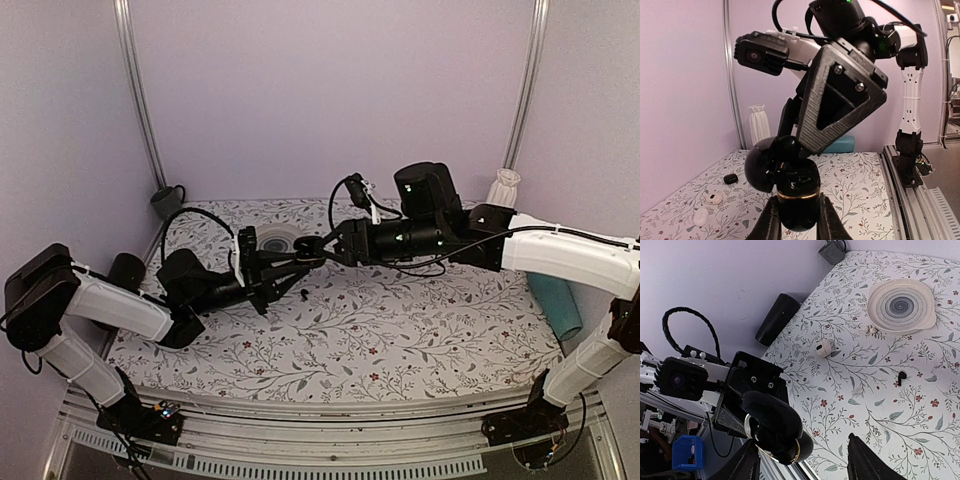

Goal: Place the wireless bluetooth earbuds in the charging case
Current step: Adjust the right earbud in the right side groove of the charging case.

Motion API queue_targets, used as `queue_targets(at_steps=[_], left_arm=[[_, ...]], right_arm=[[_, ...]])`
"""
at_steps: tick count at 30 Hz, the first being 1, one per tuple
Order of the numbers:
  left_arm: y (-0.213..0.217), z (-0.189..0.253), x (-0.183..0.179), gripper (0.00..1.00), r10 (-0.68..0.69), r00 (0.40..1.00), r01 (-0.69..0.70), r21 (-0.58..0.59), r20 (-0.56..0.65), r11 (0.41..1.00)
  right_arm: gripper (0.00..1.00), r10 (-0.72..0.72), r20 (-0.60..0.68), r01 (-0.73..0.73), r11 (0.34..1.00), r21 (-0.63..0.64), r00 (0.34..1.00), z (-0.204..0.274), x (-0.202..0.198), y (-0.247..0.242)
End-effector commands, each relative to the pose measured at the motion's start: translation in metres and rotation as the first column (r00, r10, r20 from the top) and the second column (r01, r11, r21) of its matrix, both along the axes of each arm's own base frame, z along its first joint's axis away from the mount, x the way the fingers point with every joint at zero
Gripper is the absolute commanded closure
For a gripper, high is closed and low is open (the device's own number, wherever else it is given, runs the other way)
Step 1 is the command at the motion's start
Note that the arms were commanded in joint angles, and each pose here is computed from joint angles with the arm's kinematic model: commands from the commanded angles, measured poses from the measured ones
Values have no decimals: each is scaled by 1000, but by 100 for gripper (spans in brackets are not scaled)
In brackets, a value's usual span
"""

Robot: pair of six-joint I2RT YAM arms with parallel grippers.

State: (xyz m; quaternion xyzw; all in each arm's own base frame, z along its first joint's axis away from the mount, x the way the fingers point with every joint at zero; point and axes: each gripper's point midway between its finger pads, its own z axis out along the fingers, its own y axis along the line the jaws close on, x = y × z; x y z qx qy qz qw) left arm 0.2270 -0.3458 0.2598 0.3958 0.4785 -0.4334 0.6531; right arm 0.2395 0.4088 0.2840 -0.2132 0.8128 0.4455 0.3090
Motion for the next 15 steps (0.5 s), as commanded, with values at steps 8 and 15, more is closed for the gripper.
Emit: queue_targets(at_steps=[8,15], left_arm=[[4,14,-4,100,-1,999,2,-35,37,999],[2,16,-6,100,-22,999,23,-38,37,999]], right_arm=[[48,-48,118,40,996,76,992,47,-2,-25],[74,-30,81,25,998,61,996,41,-3,-17]])
